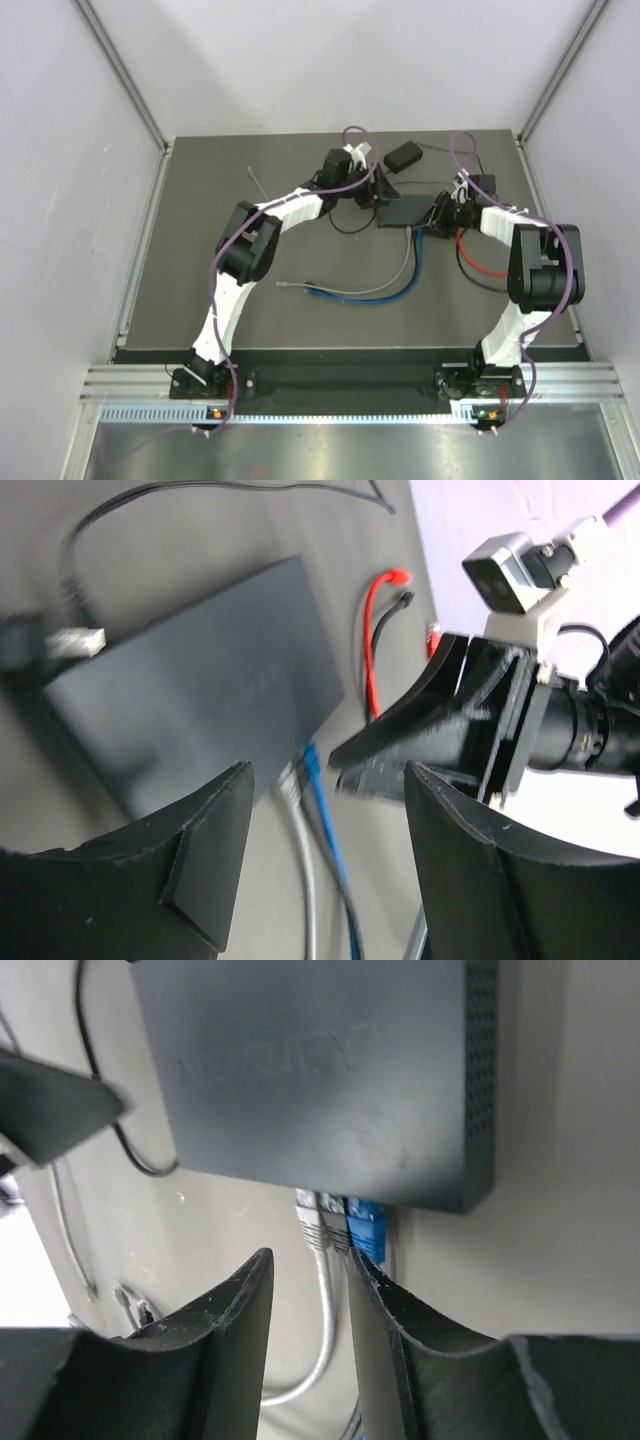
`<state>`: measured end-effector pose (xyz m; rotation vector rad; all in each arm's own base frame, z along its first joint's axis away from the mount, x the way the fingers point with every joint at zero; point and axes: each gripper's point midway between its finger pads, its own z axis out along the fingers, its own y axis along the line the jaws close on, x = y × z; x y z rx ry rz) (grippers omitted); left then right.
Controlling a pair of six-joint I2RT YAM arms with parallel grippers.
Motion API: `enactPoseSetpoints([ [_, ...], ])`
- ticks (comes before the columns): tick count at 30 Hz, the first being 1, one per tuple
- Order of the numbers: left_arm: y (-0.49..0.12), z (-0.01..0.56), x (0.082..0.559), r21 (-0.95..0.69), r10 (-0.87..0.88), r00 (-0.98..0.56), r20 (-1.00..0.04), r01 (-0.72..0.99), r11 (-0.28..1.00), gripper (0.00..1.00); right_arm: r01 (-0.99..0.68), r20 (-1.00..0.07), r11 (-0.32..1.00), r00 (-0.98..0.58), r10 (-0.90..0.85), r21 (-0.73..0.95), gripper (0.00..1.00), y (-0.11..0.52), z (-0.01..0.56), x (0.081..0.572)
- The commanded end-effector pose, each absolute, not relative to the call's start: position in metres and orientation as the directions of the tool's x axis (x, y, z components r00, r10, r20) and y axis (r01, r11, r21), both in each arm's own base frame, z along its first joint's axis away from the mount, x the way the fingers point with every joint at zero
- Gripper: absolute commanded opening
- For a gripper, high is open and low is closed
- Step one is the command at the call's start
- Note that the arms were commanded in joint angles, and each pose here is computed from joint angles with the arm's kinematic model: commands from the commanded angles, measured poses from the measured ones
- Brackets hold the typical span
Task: Pull the plug from the switch port
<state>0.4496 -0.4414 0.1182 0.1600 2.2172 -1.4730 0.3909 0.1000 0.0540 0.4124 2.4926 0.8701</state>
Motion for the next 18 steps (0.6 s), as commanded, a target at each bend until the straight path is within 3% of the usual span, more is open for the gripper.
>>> enactPoseSetpoints([
  [1, -0.479, 0.157, 0.456, -0.849, -0.208, -0.838, -0.505, 0.438, 0.295, 0.66, 0.062, -0.377, 0.731, -0.825, 0.421, 0.68, 0.36, 0.099, 0.062, 0.407],
  [4, -0.488, 0.153, 0.468, -0.858, -0.242, -0.833, -0.498, 0.432, 0.278, 0.66, 0.089, -0.36, 0.722, -0.821, 0.443, 0.686, 0.29, 0.09, 0.053, 0.405],
  [11, -0.498, 0.134, 0.469, -0.879, -0.247, -0.856, -0.454, 0.385, 0.282, 0.64, 0.117, -0.335, 0.707, -0.819, 0.466, 0.697, 0.28, 0.079, 0.042, 0.396],
  [18, -0.486, 0.091, 0.468, -0.875, -0.246, -0.9, -0.359, 0.233, 0.424, 0.61, 0.142, -0.307, 0.671, -0.807, 0.504, 0.728, 0.29, 0.082, 0.03, 0.402],
])
